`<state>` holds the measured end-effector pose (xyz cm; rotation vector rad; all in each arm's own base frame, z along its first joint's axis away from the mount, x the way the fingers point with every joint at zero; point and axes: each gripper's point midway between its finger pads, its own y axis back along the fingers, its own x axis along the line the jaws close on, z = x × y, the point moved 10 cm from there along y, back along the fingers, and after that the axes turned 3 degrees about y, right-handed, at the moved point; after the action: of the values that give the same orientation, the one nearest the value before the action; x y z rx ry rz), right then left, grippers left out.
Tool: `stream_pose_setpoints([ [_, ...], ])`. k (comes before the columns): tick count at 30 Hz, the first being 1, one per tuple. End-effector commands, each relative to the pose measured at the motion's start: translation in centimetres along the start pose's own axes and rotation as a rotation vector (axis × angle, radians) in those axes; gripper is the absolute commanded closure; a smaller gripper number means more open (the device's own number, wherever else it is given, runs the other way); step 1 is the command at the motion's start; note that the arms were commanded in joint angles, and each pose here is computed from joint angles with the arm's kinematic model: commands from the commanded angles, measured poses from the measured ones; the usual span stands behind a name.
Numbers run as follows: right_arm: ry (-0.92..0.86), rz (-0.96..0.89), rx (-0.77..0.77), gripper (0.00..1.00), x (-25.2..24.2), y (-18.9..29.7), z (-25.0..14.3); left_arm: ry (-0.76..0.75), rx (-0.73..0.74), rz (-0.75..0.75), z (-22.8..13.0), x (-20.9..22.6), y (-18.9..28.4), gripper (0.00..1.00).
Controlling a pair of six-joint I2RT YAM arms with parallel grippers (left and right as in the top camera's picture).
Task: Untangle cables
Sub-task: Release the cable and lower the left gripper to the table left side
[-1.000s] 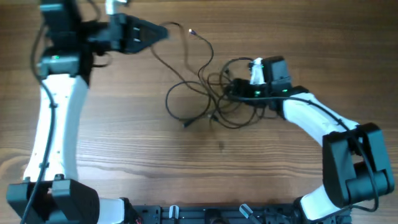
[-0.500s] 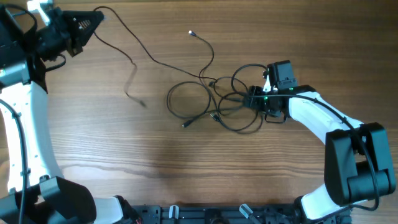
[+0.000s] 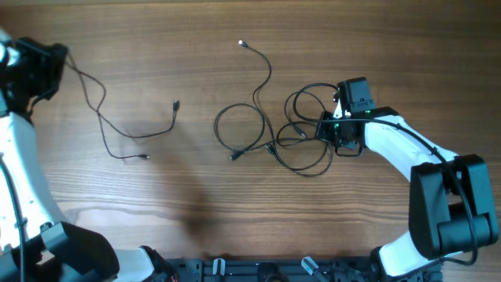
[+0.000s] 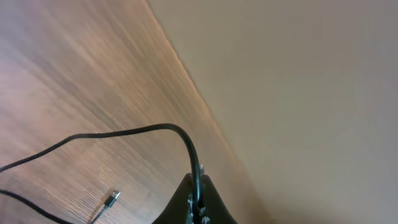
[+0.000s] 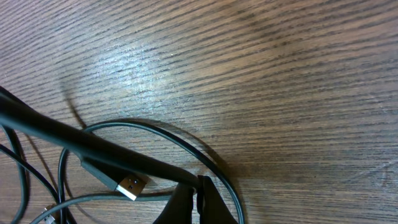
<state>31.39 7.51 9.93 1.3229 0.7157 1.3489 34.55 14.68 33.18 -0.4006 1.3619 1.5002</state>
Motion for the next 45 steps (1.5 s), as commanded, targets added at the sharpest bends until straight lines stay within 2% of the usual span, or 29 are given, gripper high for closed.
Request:
stream_pose_setpoints([
  [1, -0.008, -0.025, -0.001, 0.96, -0.4, -0.3, 0.2, -0.161, 0.123, 0.066, -3.0, 0.1, -4.0, 0.96],
  [7, -0.009, -0.025, 0.001, 0.96, -0.4, -0.3, 0.2, -0.157, 0.29, 0.653, -8.9, 5.3, -7.7, 0.96],
  [9, -0.009, -0.025, 0.001, 0.96, -0.4, -0.3, 0.2, -0.176, 0.33, 0.754, -9.8, 6.5, -8.6, 0.93],
  [10, -0.009, -0.025, 0.001, 0.96, -0.4, -0.3, 0.2, -0.174, 0.366, 0.784, -10.4, 7.1, -9.3, 0.79],
  [13, -0.008, -0.026, 0.002, 0.96, -0.4, -0.3, 0.2, -0.163, 0.431, 0.838, -11.3, 8.4, -10.3, 0.0],
  [18, -0.008, -0.026, 0.002, 0.96, -0.4, -0.4, 0.2, -0.161, 0.436, 0.843, -11.3, 8.4, -10.2, 0.0],
  [22, -0.005, -0.027, 0.002, 0.96, -0.4, -0.4, 0.2, -0.209, 0.289, 0.704, -9.6, 3.5, -6.5, 0.0],
  [25, -0.007, -0.026, 0.001, 0.95, -0.4, -0.4, 0.2, -0.232, 0.225, 0.641, -9.6, 1.3, -3.2, 0.0],
  [28, -0.008, -0.022, 0.001, 0.95, -0.4, -0.4, 0.2, -0.215, 0.296, 0.705, -10.7, 1.9, -1.8, 0.0],
  [29, -0.008, -0.022, 0.001, 0.95, -0.4, -0.4, 0.2, -0.212, 0.34, 0.739, -11.6, 2.6, -1.8, 0.04],
  [30, -0.008, -0.022, 0.001, 0.95, -0.4, -0.4, 0.2, -0.251, 0.4, 0.762, -12.6, 3.4, -2.0, 0.35],
  [31, -0.008, -0.022, 0.001, 0.95, -0.4, -0.4, 0.2, -0.307, 0.461, 0.776, -13.5, 4.2, -2.3, 0.45],
  [32, -0.008, -0.022, 0.001, 0.95, -0.4, -0.4, 0.2, -0.372, 0.544, 0.795, -15.0, 5.5, -2.7, 0.38],
  [33, -0.008, -0.022, 0.001, 0.95, -0.4, -0.4, 0.2, -0.407, 0.588, 0.805, -15.9, 6.3, -3.0, 0.24],
  [34, -0.008, -0.022, 0.001, 0.95, -0.4, -0.4, 0.2, -0.502, 0.673, 0.808, -17.5, 8.3, -3.6, 0.16],
  [38, -0.008, -0.021, 0.001, 0.95, -0.3, -0.4, 0.2, -0.55, 0.671, 0.779, -19.9, 12.2, -5.7, 0.13],
  [40, -0.008, -0.022, 0.001, 0.95, -0.4, -0.4, 0.2, -0.572, 0.647, 0.753, -21.3, 14.5, -6.7, 0.07],
  [45, -0.009, -0.017, 0.001, 0.95, -0.3, -0.4, 0.3, -0.676, 0.609, 0.676, -22.1, 16.2, -8.2, 0.09],
])
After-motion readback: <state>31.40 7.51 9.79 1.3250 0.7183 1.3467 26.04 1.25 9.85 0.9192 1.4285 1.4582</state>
